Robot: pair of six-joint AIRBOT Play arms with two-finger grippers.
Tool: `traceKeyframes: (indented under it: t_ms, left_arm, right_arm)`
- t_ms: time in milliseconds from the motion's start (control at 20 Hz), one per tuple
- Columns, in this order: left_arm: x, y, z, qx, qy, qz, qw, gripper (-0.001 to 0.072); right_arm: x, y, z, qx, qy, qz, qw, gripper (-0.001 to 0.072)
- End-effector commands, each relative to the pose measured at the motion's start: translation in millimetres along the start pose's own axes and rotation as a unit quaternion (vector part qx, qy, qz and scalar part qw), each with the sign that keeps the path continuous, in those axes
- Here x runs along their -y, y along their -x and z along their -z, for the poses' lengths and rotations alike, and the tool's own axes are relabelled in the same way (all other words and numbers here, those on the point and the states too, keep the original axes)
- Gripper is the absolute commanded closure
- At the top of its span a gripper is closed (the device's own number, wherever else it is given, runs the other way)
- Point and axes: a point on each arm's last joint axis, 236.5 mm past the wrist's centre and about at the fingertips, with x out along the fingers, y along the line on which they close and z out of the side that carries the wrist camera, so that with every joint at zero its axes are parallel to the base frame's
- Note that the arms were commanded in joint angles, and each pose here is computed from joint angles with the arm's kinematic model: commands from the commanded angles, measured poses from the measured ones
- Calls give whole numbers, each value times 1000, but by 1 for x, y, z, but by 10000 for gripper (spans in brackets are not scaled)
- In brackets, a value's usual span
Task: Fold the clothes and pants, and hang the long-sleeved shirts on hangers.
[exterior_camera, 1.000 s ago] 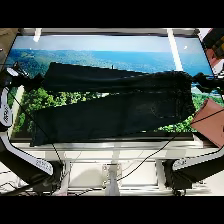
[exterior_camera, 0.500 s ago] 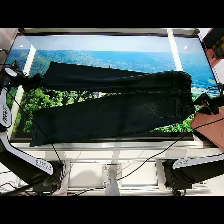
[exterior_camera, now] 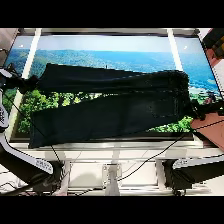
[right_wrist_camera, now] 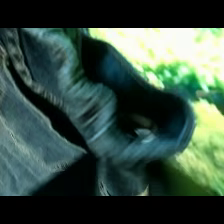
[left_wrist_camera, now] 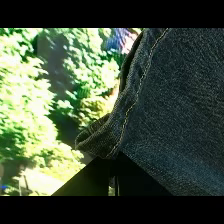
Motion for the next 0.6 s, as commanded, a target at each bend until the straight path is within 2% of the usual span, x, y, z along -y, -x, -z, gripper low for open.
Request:
traceKeyframes:
  t_ms: [0, 150, 300, 550]
  left_arm:
    - [1, 0, 2, -4, -1, 1, 1000, 671]
    - [0, 1, 1, -3, -19, 0, 1000, 671]
    - [-1, 1, 8, -17, -44, -2, 999, 672]
    - [-64, 12, 29, -73, -65, -119, 988, 672]
  right_arm:
    - [-19, -20, -16, 46, 13, -23, 999, 657]
    - [-36, -7, -16, 73, 48, -4, 996, 661]
    - [-25, 17, 1, 133, 27, 44, 990, 661]
    - [3, 22, 75, 127, 8, 106, 986, 661]
